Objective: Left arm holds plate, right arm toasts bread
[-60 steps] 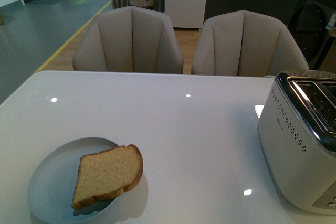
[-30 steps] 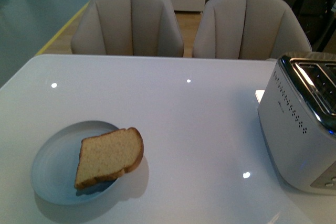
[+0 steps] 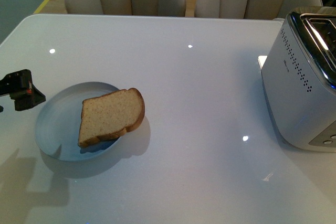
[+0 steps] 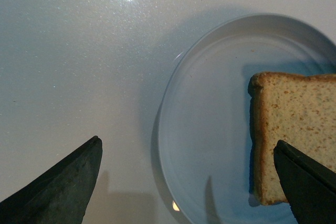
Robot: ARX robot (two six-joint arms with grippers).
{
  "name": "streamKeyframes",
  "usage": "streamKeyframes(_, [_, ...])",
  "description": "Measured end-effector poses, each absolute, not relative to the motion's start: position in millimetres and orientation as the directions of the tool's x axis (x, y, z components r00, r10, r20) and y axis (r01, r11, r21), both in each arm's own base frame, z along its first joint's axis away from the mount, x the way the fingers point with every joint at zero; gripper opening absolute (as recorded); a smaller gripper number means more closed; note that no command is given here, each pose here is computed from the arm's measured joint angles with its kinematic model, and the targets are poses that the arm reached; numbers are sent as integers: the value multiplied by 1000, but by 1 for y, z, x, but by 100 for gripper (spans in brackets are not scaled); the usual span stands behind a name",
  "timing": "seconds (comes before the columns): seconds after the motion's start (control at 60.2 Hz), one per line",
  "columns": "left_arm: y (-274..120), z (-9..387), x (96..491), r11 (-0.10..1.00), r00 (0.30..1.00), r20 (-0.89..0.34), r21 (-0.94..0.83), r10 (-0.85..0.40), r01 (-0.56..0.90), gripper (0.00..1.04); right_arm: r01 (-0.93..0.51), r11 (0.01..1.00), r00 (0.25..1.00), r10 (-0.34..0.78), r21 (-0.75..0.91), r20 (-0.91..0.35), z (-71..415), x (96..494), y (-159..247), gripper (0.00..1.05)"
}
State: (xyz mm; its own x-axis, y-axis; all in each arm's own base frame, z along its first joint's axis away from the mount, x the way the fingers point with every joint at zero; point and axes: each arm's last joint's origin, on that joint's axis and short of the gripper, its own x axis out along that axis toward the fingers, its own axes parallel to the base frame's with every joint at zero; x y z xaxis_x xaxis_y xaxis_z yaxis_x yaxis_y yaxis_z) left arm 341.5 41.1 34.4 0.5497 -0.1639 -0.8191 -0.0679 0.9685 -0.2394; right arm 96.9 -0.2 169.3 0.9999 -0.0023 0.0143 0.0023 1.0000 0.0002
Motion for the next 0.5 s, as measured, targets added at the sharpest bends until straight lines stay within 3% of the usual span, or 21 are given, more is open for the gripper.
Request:
streamKeyframes(0.266, [38,4,361,963,450,-871,-257,-196,-77,97,2,1000,1000,-2,0,14,169,97,0,96])
streamKeyframes(0.498, [34,-8,368,958,417,-880,-279,-225,-71,97,2,1000,1000,-2,0,14,169,97,0,96])
